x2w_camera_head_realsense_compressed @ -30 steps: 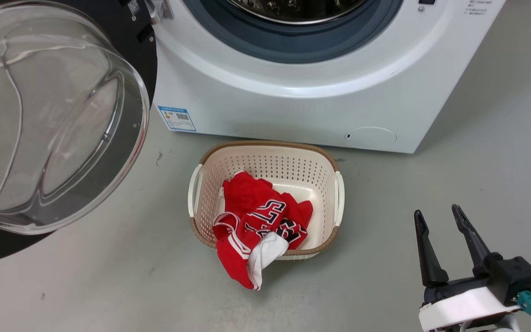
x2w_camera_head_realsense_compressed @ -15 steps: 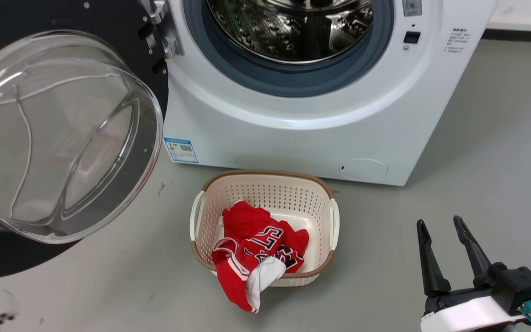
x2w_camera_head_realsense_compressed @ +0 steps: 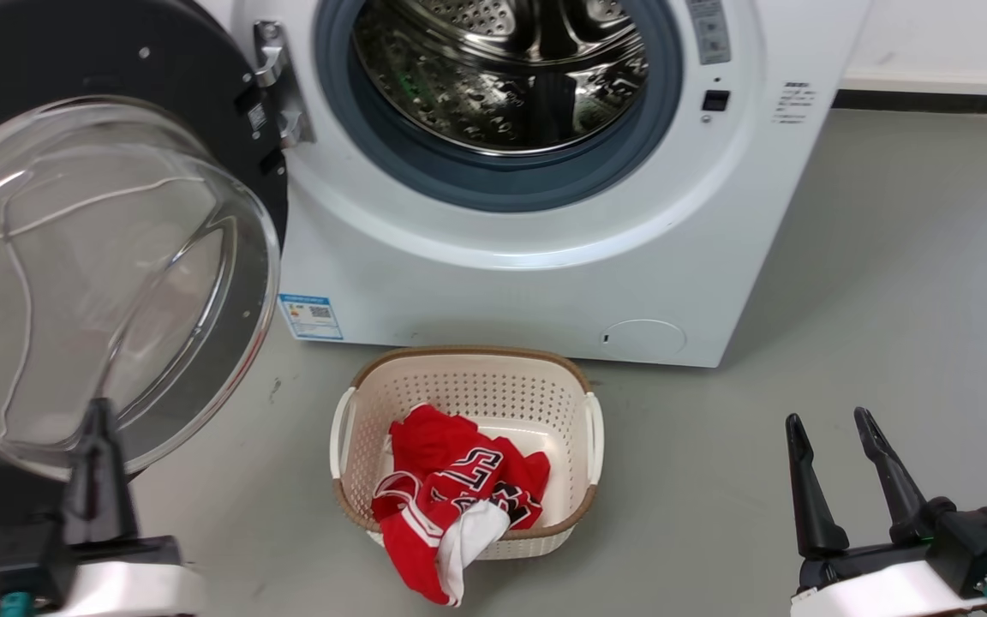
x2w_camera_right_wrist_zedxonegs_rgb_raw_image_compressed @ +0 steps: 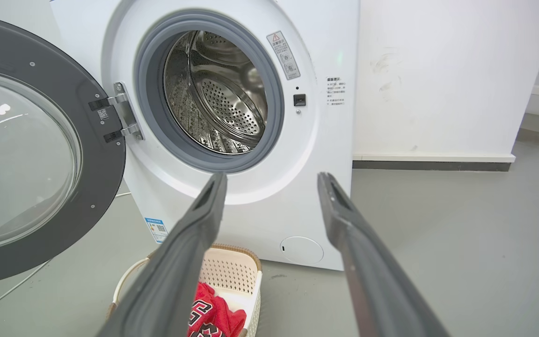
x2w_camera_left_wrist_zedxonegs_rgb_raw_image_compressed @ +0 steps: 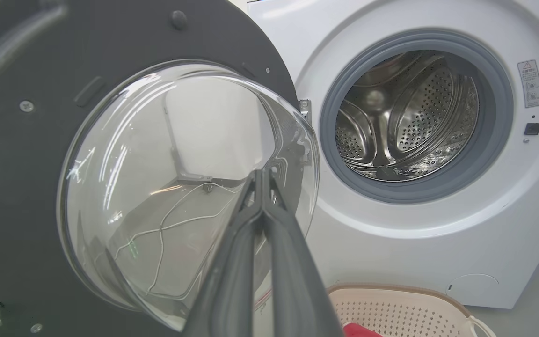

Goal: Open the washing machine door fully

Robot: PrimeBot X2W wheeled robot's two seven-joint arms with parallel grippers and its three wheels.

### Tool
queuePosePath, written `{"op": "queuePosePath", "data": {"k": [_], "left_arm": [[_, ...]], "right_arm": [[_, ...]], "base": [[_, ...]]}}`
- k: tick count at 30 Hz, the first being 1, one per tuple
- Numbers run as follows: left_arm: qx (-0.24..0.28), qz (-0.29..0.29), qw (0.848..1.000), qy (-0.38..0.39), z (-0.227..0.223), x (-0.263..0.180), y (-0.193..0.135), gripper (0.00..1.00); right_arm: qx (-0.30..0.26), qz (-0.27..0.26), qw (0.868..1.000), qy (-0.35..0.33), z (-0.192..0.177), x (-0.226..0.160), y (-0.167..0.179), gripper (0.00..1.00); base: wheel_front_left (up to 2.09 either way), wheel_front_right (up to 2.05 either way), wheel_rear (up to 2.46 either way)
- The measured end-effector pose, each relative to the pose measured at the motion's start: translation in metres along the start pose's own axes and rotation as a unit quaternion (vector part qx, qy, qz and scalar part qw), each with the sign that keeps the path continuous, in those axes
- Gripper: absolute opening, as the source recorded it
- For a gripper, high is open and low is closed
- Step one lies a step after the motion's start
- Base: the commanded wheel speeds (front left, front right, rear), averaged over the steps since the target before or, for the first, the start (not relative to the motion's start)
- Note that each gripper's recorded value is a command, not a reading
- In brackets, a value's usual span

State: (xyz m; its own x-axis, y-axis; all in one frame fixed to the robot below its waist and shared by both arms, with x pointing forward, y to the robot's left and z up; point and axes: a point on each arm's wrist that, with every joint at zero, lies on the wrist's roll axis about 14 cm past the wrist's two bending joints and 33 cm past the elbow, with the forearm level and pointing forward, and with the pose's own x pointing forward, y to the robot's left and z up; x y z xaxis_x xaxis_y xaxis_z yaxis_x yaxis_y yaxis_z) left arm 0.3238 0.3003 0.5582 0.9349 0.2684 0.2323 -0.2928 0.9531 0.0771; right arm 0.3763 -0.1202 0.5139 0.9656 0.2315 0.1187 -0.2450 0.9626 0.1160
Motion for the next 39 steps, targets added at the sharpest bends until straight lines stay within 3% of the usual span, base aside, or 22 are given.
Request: {"op": "queuePosePath", "data": {"k": [11, 12, 13, 14, 15, 25, 39], "left_arm": [[-0.054, -0.1, 0.994, -0.005, 0.003, -0.001, -0.079, 0.0], [-0.06, -0.105, 0.993, -0.003, 0.003, -0.001, -0.083, 0.16], [-0.064, -0.11, 0.992, -0.001, 0.001, -0.002, -0.088, 0.39], [-0.068, -0.117, 0.991, 0.003, -0.001, -0.004, -0.093, 0.84], [-0.07, -0.124, 0.99, 0.007, -0.002, -0.005, -0.098, 1.0], [-0.069, -0.152, 0.985, 0.036, -0.018, -0.018, -0.122, 1.0], [-0.068, -0.155, 0.985, 0.045, -0.022, -0.023, -0.127, 1.0]], "right_arm": [[-0.01, -0.043, 0.999, -0.031, 0.024, -0.027, -0.022, 1.0], [-0.012, -0.047, 0.998, -0.034, 0.026, -0.029, -0.025, 1.0], [-0.013, -0.05, 0.998, -0.036, 0.028, -0.031, -0.026, 1.0], [-0.013, -0.054, 0.998, -0.037, 0.029, -0.034, -0.028, 1.0], [-0.014, -0.056, 0.998, -0.037, 0.029, -0.036, -0.029, 1.0], [-0.022, -0.069, 0.997, -0.041, 0.033, -0.046, -0.035, 1.0], [-0.02, -0.066, 0.997, -0.035, 0.029, -0.047, -0.032, 1.0]], "base": [[0.0, 0.0, 0.0], [0.0, 0.0, 0.0], [0.0, 0.0, 0.0], [0.0, 0.0, 0.0], [0.0, 0.0, 0.0], [0.0, 0.0, 0.0], [0.0, 0.0, 0.0]]}}
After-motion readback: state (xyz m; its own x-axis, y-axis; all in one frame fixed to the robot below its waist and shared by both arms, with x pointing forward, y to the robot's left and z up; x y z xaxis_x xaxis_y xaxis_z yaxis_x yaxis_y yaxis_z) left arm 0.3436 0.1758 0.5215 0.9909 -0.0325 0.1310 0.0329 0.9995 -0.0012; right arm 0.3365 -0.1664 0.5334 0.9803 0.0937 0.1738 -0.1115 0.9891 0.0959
